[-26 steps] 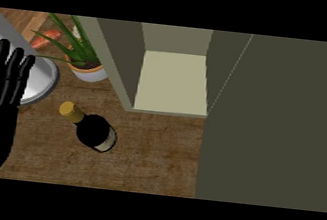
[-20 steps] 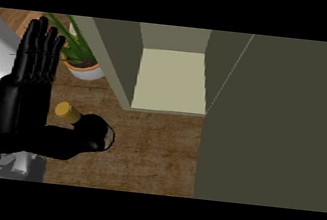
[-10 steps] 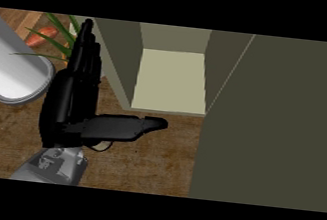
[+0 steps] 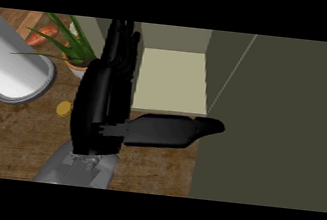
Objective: Pick up the wine, place it into the cabinet and close the cabinet
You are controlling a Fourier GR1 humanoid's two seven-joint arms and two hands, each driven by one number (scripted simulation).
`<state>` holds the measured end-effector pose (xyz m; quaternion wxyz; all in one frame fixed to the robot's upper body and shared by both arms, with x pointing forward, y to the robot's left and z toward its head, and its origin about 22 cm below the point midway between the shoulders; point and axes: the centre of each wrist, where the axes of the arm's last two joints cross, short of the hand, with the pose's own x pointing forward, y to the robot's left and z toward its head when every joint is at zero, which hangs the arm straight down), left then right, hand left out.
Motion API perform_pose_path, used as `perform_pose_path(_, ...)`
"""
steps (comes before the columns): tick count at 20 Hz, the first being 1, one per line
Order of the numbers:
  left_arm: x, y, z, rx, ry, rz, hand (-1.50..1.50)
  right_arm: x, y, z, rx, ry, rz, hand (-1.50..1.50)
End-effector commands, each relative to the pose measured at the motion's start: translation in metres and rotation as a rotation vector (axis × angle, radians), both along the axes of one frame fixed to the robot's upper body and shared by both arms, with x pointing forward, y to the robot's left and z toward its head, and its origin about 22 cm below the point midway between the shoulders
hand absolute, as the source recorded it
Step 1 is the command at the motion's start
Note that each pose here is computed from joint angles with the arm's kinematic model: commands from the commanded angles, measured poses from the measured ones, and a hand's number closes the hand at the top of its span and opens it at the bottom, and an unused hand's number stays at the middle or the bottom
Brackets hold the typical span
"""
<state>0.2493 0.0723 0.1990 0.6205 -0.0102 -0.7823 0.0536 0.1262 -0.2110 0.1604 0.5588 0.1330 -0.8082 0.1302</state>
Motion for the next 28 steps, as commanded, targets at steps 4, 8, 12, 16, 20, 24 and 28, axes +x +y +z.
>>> perform_pose_path(4, -0.014, -0.035, 0.033, -0.014, 0.008, -0.011, -1.5, -0.011, 0.001, 0.02, 0.036, -0.039, 0.002, -1.5)
perform_pose_path(8, -0.017, -0.031, 0.032, -0.037, 0.024, 0.031, -1.5, -0.035, 0.008, 0.029, 0.047, -0.029, 0.008, -1.5)
perform_pose_path(12, -0.025, -0.038, 0.026, -0.018, -0.01, 0.053, -1.5, -0.046, 0.003, 0.039, 0.034, -0.031, 0.001, -1.5)
perform_pose_path(16, -0.024, -0.025, 0.031, 0.009, -0.017, 0.106, -1.5, -0.051, 0.003, 0.04, 0.027, -0.033, 0.001, -1.5)
perform_pose_path(20, -0.032, -0.018, 0.031, 0.008, 0.009, 0.125, -1.5, -0.042, 0.003, 0.042, 0.032, -0.034, -0.011, -1.5)
perform_pose_path(24, -0.042, -0.001, 0.037, 0.0, 0.04, 0.146, -1.5, -0.041, 0.003, 0.036, 0.032, -0.03, -0.006, -1.5)
perform_pose_path(28, -0.042, 0.008, 0.034, 0.018, 0.031, 0.177, -1.5, -0.053, 0.006, 0.046, 0.032, -0.026, 0.0, -1.5)
